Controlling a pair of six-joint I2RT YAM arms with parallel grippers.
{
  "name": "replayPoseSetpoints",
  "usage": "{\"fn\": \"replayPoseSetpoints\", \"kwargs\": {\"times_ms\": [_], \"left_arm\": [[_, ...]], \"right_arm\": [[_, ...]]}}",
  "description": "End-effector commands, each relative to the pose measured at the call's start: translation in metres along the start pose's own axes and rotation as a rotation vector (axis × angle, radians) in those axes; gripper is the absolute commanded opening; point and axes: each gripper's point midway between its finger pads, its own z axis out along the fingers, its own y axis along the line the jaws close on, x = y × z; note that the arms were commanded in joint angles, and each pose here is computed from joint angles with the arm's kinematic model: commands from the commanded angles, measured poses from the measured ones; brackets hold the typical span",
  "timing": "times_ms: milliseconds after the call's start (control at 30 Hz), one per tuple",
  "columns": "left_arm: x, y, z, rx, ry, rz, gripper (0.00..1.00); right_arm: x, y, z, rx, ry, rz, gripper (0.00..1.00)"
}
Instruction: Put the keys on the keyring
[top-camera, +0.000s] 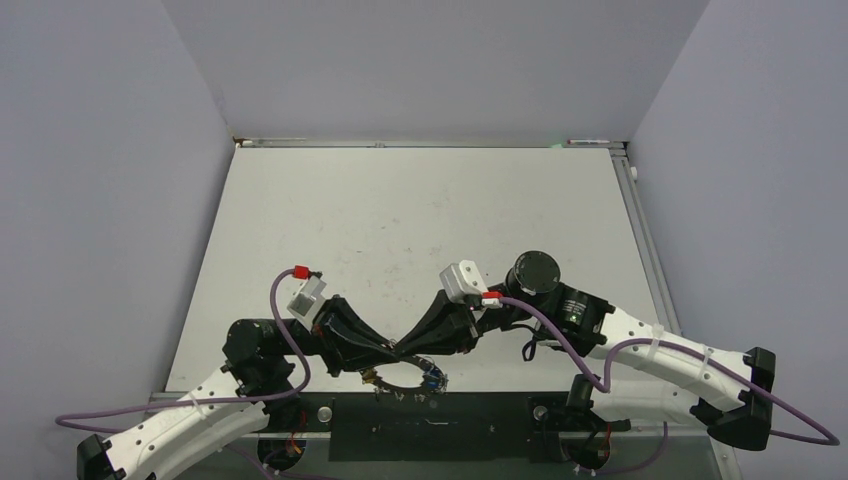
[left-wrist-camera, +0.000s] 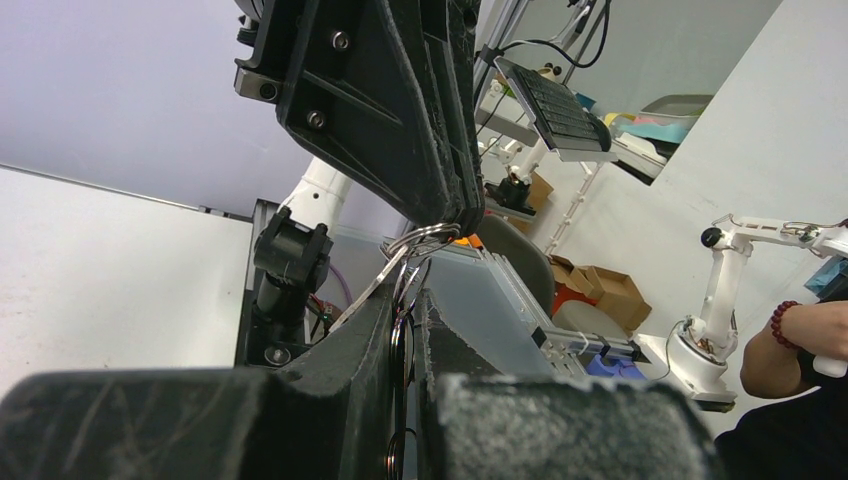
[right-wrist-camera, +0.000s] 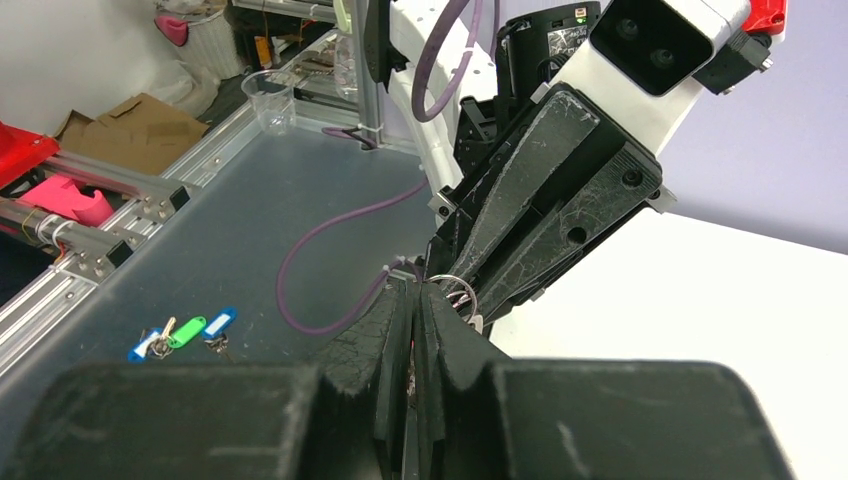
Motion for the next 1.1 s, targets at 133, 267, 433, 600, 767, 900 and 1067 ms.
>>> {"fn": "replayPoseSetpoints", "kwargs": {"times_ms": [133, 267, 433, 600, 767, 900, 1067], "left_arm": [[-0.022, -0.014, 0.001, 0.018, -0.064, 0.080, 0.00], [-0.025, -0.013, 0.002, -0.021, -0.035, 0.115, 0.00], [-0.022, -0.006, -0.003, -0.099, 0.031, 0.158, 0.00], [-0.026, -0.005, -0.010, -0.171, 0.073, 0.199, 0.00], [-0.021, 0.010, -0.027, -0.322, 0.143, 0.227, 0.00], [-0.009, 0.035, -0.046, -0.466, 0.196, 0.244, 0.00], [-0.002, 0.048, -0.057, -0.521, 0.199, 0.279, 0.00]], "right_arm": [[-0.033, 0.009, -0.002, -0.026, -0.063, -0.105, 0.05], [-0.027, 0.001, -0.005, 0.035, -0.058, -0.078, 0.05], [-0.025, 0.003, -0.011, 0.058, -0.063, -0.068, 0.05], [-0.020, -0.002, -0.013, 0.098, -0.052, -0.058, 0.05], [0.005, -0.048, -0.031, 0.402, -0.017, 0.023, 0.05], [0.049, -0.101, -0.072, 0.807, 0.065, 0.156, 0.11], [0.130, -0.118, -0.088, 0.976, 0.296, 0.316, 0.54]]}}
